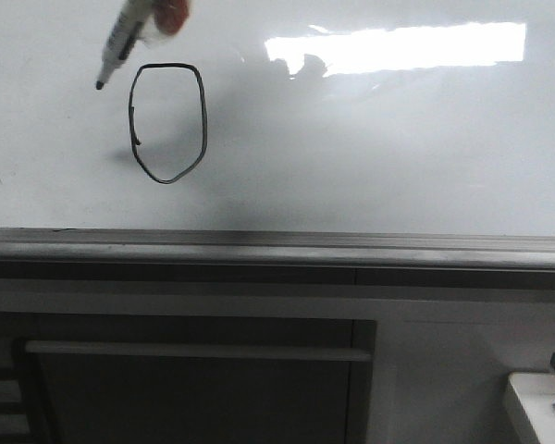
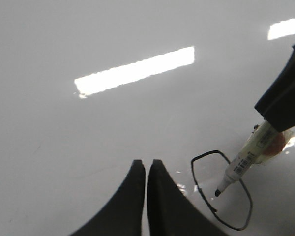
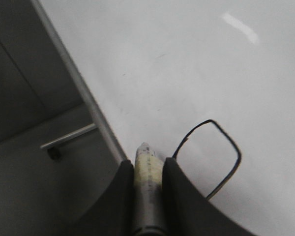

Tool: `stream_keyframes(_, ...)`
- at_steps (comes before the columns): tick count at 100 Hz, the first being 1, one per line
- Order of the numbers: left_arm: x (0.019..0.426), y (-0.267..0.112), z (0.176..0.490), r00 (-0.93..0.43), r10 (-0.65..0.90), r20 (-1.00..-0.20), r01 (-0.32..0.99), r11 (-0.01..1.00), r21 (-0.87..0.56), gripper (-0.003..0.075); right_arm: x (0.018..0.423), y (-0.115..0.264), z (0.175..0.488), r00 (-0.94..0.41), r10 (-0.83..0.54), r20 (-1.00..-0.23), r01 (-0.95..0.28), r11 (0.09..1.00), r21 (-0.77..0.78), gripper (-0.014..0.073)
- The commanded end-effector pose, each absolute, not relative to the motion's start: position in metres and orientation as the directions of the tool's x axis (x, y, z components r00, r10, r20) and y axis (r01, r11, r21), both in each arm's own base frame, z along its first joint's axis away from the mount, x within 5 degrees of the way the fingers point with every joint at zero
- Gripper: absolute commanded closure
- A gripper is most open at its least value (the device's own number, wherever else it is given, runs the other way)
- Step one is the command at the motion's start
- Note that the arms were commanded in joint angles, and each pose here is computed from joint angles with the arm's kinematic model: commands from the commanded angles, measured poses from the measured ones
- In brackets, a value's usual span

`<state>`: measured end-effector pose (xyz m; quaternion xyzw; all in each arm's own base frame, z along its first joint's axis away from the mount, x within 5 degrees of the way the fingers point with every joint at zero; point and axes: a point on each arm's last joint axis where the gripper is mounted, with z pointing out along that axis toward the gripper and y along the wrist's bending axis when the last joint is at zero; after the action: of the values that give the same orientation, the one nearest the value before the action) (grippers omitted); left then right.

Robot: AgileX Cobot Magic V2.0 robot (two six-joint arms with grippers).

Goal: Write number 0 on whiteboard

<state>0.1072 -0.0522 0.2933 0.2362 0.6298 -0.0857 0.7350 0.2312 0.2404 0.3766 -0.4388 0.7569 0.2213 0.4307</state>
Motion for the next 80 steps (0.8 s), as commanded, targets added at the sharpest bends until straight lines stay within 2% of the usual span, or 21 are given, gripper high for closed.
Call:
stream_keyframes(1, 0.101, -0.065, 0.309, 0.343, 0.187, -0.92, 0.485, 0.804, 0.344, 0.0722, 0.217, 0.231, 0.404, -0.189, -0.455, -0.87, -0.866, 0.495, -0.071, 0.0641)
stream_keyframes(10, 0.098, -0.077, 0.305, 0.374, 0.225, -0.9, 0.551, 0.727, 0.41, 0.062, 0.213, 0.229, 0.398, -0.212, -0.511, -0.833, -0.883, 0.466, -0.061, 0.0641)
stream_keyframes(22, 0.101, -0.097, 0.293, 0.326, 0.23, -0.917, 0.659, 0.64, 0.395, 0.0351, 0.21, 0.227, 0.396, -0.224, -0.537, -0.813, -0.892, 0.449, -0.051, 0.0641)
stream_keyframes(27, 0.105, -0.105, 0.285, 0.298, 0.249, -0.922, 0.693, 0.608, 0.388, 0.0299, 0.207, 0.227, 0.397, -0.221, -0.539, -0.813, -0.895, 0.444, -0.051, 0.0641)
stream_keyframes(33, 0.11, -0.114, 0.277, 0.269, 0.267, -0.925, 0.725, 0.576, 0.377, 0.0293, 0.205, 0.225, 0.4, -0.215, -0.535, -0.817, -0.895, 0.443, -0.054, 0.0641)
stream_keyframes(48, 0.126, -0.135, 0.26, 0.229, 0.249, -0.941, 0.782, 0.529, 0.33, 0.0335, 0.2, 0.221, 0.406, -0.206, -0.527, -0.824, -0.897, 0.439, -0.057, 0.0641)
stream_keyframes(61, 0.141, -0.144, 0.258, 0.152, 0.118, -0.981, 0.781, 0.594, 0.192, 0.0356, 0.194, 0.221, 0.407, -0.204, -0.542, -0.815, -0.907, 0.418, -0.051, 0.0641)
stream_keyframes(80, 0.15, -0.153, 0.256, 0.155, 0.114, -0.981, 0.783, 0.591, 0.192, 0.0356, 0.191, 0.223, 0.406, -0.203, -0.552, -0.809, -0.913, 0.405, -0.048, 0.0641)
